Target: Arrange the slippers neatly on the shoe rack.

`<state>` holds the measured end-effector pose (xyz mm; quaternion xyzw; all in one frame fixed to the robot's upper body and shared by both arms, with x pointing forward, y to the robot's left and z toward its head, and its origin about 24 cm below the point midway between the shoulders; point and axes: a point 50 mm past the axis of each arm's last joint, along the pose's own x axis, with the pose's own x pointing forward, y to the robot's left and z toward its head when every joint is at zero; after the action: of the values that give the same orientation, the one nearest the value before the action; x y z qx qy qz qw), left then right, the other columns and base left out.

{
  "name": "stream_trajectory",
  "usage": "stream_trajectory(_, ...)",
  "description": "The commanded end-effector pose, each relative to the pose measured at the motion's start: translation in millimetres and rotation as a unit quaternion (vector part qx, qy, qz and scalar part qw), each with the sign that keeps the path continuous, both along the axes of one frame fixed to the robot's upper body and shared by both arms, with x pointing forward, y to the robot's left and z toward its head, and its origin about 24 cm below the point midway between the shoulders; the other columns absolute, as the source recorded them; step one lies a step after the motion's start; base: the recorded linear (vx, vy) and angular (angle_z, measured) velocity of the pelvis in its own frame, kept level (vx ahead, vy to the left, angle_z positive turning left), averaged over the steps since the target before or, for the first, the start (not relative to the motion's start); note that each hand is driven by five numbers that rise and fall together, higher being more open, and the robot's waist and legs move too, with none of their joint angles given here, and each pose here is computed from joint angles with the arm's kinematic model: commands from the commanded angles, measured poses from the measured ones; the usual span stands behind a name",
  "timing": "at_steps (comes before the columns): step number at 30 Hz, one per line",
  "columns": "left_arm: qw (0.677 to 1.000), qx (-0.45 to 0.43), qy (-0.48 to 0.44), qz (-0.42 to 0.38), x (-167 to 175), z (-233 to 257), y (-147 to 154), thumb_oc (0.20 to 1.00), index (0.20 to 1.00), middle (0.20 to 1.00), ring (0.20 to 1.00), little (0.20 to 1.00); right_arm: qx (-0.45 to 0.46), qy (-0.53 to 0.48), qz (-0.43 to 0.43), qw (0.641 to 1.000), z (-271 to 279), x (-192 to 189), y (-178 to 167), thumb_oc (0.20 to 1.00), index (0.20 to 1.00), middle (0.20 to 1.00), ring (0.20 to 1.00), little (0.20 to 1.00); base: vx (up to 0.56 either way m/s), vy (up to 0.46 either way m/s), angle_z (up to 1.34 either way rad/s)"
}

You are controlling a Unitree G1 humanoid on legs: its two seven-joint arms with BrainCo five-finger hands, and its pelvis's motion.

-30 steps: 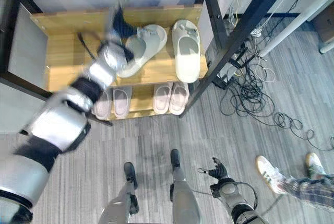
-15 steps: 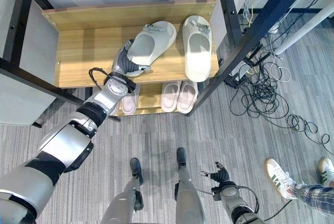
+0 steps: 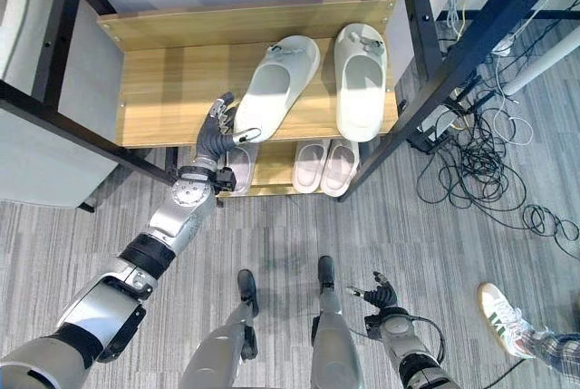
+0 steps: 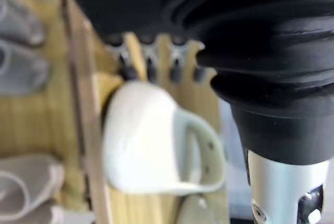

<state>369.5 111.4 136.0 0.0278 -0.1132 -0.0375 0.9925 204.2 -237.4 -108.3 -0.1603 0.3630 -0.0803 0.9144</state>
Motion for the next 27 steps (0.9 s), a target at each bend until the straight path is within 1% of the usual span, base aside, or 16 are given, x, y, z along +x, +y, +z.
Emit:
stream_trajectory(1, 0.998, 0.031, -0.051, 0.009, 13.6, 32.6, -3.6, 1.0, 1.0, 1.0, 1.0, 1.0, -0.014, -0.011, 0.008, 1.0, 4.7, 2.0, -5.1, 1.0, 1.0, 1.0, 1.0, 1.0, 0.0, 0.0, 0.0)
stream_trajectory(7, 0.998, 0.028, -0.048, 0.002, 9.6, 27.0, -6.2, 1.0, 1.0, 1.0, 1.0, 1.0, -0.012, -0.009, 0.01, 1.0, 3.7, 0.5, -3.7, 1.0, 1.0, 1.0, 1.0, 1.0, 0.0, 0.0, 0.0)
stream_trajectory(9, 0.999, 0.0, -0.039, -0.003, 6.6, 21.6, -8.0, 1.0, 1.0, 1.0, 1.0, 1.0, -0.013, -0.011, 0.01, 1.0, 4.8, 1.4, -4.4, 1.0, 1.0, 1.0, 1.0, 1.0, 0.0, 0.0, 0.0)
stream_trajectory(10, 0.999, 0.0, -0.038, -0.003, 6.6, 21.5, -7.9, 1.0, 1.0, 1.0, 1.0, 1.0, -0.013, -0.011, 0.01, 1.0, 4.8, 1.3, -4.5, 1.0, 1.0, 1.0, 1.0, 1.0, -0.01, -0.004, 0.03)
stream_trajectory(11, 0.999, -0.026, -0.031, -0.004, 5.9, 19.2, -9.6, 1.0, 1.0, 1.0, 1.0, 1.0, -0.015, -0.011, 0.009, 1.0, 5.0, 1.8, -4.5, 1.0, 1.0, 1.0, 1.0, 1.0, -0.01, -0.008, 0.04)
stream_trajectory(15, 0.998, -0.055, -0.019, -0.03, 1.0, 14.8, -24.3, 1.0, 1.0, 1.0, 1.0, 1.0, -0.017, -0.004, 0.012, 1.0, 3.5, 0.8, -3.3, 1.0, 1.0, 1.0, 1.0, 1.0, 0.0, -0.003, 0.01)
stream_trajectory(16, 0.996, -0.07, -0.008, -0.052, -2.7, 9.6, -30.9, 1.0, 1.0, 1.0, 1.0, 1.0, -0.018, -0.004, 0.012, 1.0, 3.7, 1.0, -3.4, 1.0, 1.0, 1.0, 1.0, 1.0, 0.0, 0.0, 0.0)
stream_trajectory(18, 0.996, -0.073, 0.006, -0.056, -3.9, 3.3, -33.2, 1.0, 1.0, 1.0, 1.0, 1.0, -0.017, -0.003, 0.012, 1.0, 3.5, 0.3, -3.5, 1.0, 1.0, 1.0, 1.0, 1.0, 0.0, 0.0, 0.0)
stream_trajectory(22, 0.994, -0.071, 0.018, -0.085, -9.1, -1.2, -47.9, 1.0, 1.0, 1.0, 1.0, 1.0, -0.017, -0.003, 0.011, 1.0, 4.3, -0.7, -5.4, 1.0, 1.0, 1.0, 1.0, 1.0, 0.02, -0.001, 0.0)
stream_trajectory(27, 0.992, -0.084, 0.028, -0.091, -10.4, -3.6, -57.2, 1.0, 1.0, 1.0, 1.0, 1.0, -0.015, 0.0, 0.012, 1.0, 3.8, 0.3, -3.4, 1.0, 1.0, 1.0, 1.0, 1.0, 0.01, -0.004, 0.02)
